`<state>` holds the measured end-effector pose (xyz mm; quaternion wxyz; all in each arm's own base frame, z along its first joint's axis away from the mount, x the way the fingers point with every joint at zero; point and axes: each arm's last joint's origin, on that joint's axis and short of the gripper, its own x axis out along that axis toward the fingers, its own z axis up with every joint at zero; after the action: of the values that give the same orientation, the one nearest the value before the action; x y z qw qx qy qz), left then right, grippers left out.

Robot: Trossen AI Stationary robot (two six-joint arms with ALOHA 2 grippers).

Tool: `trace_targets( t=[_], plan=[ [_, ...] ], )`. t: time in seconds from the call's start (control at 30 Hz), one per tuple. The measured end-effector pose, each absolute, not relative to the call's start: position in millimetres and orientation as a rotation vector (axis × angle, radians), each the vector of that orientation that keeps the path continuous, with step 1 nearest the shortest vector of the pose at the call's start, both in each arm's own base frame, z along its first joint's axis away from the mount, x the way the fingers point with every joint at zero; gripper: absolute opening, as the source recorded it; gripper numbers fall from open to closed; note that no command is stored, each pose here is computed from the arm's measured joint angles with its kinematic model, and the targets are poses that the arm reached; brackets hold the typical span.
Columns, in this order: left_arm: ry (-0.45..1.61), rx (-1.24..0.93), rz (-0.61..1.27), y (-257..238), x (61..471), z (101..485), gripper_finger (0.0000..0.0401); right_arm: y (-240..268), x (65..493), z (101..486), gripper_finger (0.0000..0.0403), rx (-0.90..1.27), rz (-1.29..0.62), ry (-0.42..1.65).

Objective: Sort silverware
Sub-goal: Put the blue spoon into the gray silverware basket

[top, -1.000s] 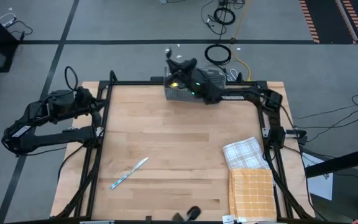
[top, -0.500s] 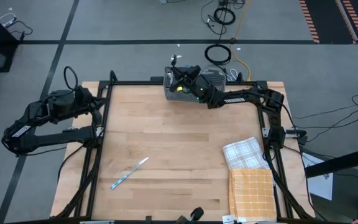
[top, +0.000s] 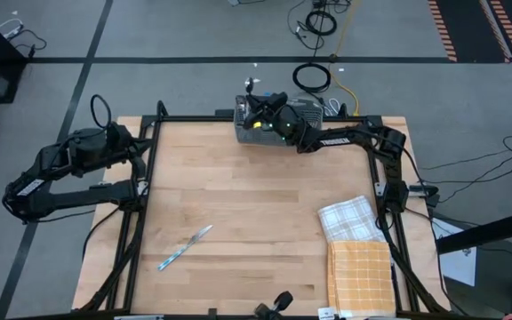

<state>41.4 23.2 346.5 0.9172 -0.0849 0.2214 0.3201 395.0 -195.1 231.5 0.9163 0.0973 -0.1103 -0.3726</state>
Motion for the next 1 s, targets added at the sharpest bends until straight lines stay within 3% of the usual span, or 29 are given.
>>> trace_targets(
  t=[0.17,0.37,0.87,1.0],
  plan=[
    [0.455,-0.174,0.661,23.3,41.4,346.5,0.0011,-200.3,398.7,247.0,0.0,0.175,-0.713,-0.263],
    [0.455,-0.174,0.662,23.3,41.4,346.4,0.0011,-204.4,404.6,250.3,0.0,0.153,-0.72,-0.162],
    [0.456,-0.173,0.666,23.4,41.4,346.3,0.0011,-204.3,419.2,213.3,0.0,0.207,-0.702,-0.187],
    [0.456,-0.173,0.666,23.4,41.4,346.3,0.0011,-203.3,420.1,211.2,0.0017,0.202,-0.702,-0.167]
  ],
)
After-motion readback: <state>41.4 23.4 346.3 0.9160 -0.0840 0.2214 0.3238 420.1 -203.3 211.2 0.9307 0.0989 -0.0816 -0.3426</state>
